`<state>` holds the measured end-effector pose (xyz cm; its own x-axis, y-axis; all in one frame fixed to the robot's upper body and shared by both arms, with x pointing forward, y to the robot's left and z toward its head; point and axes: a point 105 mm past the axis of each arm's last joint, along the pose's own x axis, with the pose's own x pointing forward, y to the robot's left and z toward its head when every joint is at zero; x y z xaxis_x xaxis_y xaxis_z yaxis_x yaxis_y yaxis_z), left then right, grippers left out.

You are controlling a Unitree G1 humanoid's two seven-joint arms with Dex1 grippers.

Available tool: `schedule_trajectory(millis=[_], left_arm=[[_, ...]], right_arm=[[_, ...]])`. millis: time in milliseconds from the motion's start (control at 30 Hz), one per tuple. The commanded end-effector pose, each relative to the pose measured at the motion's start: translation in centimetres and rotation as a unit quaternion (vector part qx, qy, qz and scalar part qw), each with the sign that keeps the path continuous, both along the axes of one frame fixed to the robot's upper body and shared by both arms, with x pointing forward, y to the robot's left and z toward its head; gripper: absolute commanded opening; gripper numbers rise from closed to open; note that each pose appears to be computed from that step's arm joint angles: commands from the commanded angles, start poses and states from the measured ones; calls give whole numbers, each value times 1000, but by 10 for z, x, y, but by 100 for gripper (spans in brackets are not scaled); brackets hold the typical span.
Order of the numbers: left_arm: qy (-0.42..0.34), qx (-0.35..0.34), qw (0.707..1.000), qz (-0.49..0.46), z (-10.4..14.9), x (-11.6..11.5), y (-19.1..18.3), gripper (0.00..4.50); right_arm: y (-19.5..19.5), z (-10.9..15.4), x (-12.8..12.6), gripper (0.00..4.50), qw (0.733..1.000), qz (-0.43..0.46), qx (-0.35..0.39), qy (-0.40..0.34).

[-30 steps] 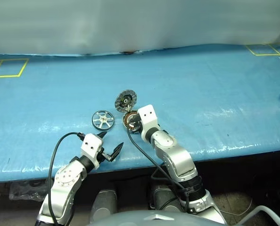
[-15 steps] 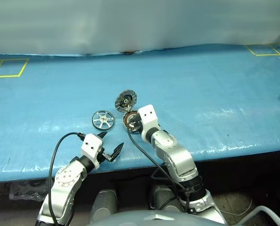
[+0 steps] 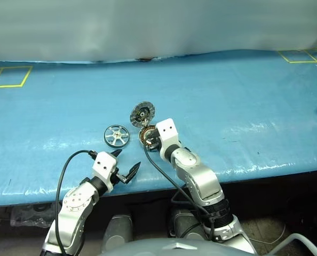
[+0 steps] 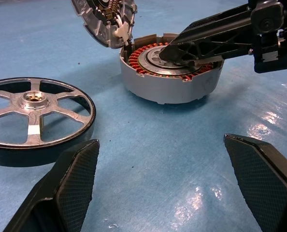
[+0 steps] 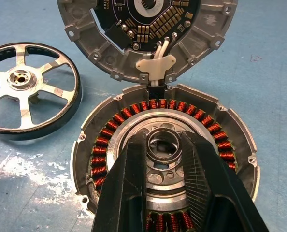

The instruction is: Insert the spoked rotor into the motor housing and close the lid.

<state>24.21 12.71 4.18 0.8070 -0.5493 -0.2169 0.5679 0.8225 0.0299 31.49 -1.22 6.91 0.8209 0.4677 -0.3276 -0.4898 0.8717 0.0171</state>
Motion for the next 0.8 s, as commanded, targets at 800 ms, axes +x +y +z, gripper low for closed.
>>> schedule_trajectory(millis=[800], left_arm=[[-15, -12, 1000, -6, 9, 0, -5, 450]], right_arm=[[-1, 11, -1, 67, 1000, -3, 2, -14]])
